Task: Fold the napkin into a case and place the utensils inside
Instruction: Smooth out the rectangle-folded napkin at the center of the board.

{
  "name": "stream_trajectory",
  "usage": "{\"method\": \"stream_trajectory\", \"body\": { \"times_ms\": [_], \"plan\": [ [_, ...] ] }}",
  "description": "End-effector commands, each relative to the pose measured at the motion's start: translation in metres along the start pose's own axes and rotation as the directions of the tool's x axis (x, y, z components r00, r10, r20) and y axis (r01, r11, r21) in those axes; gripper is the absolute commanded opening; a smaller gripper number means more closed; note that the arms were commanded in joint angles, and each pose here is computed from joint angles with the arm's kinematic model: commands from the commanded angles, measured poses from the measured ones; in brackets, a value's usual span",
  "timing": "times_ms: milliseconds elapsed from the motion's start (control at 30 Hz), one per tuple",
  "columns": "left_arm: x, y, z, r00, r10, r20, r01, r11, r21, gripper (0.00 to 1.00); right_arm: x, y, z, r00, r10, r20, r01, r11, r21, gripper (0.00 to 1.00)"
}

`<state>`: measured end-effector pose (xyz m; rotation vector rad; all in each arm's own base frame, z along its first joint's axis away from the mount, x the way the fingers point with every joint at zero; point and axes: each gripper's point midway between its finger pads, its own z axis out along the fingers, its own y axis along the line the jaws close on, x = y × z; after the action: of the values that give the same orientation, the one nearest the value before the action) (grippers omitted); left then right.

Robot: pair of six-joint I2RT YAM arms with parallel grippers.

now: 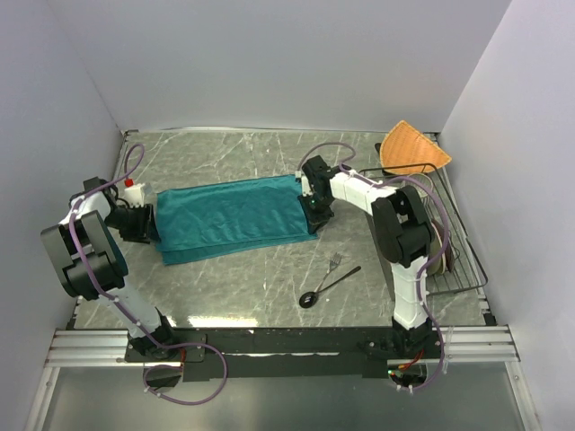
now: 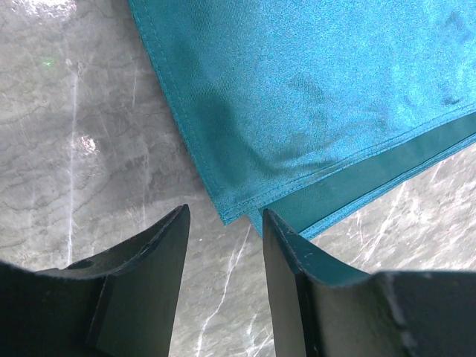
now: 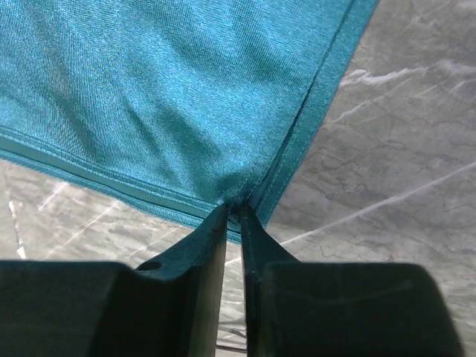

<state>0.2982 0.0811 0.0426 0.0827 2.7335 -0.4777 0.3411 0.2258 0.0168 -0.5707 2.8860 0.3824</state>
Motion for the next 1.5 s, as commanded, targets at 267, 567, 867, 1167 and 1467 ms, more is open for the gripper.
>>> {"method": "stream_trajectory", "body": {
  "times_ms": [267, 567, 867, 1167, 1467],
  "plan": [
    [-0.006, -0.004, -0.007, 0.999, 0.01, 0.033, -0.01, 1.0, -0.002, 0.49, -0.004, -0.004, -0.012, 0.997, -0.055, 0.048, 0.05, 0.994, 0.101, 0.0],
    [-0.008, -0.003, -0.009, 0.999, 0.001, 0.039, 0.0, 1.0, -0.015, 0.55, -0.015, 0.006, -0.041, 0.993, -0.066, 0.096, 0.059, 0.996, 0.073, 0.0],
    [-0.007, -0.002, -0.007, 0.999, -0.003, 0.036, 0.004, 1.0, -0.012, 0.58, -0.014, 0.01, -0.039, 0.996, -0.051, 0.069, 0.047, 0.997, 0.055, 0.09],
    [-0.007, -0.002, -0.006, 0.999, -0.001, 0.035, 0.001, 1.0, -0.006, 0.58, -0.012, 0.008, -0.027, 0.998, -0.037, 0.04, 0.035, 0.998, 0.059, 0.11],
    [-0.006, -0.003, -0.005, 0.999, 0.001, 0.032, -0.001, 1.0, 0.0, 0.58, -0.012, 0.007, -0.011, 1.0, -0.024, 0.019, 0.023, 0.998, 0.054, 0.13]
  ]
}}
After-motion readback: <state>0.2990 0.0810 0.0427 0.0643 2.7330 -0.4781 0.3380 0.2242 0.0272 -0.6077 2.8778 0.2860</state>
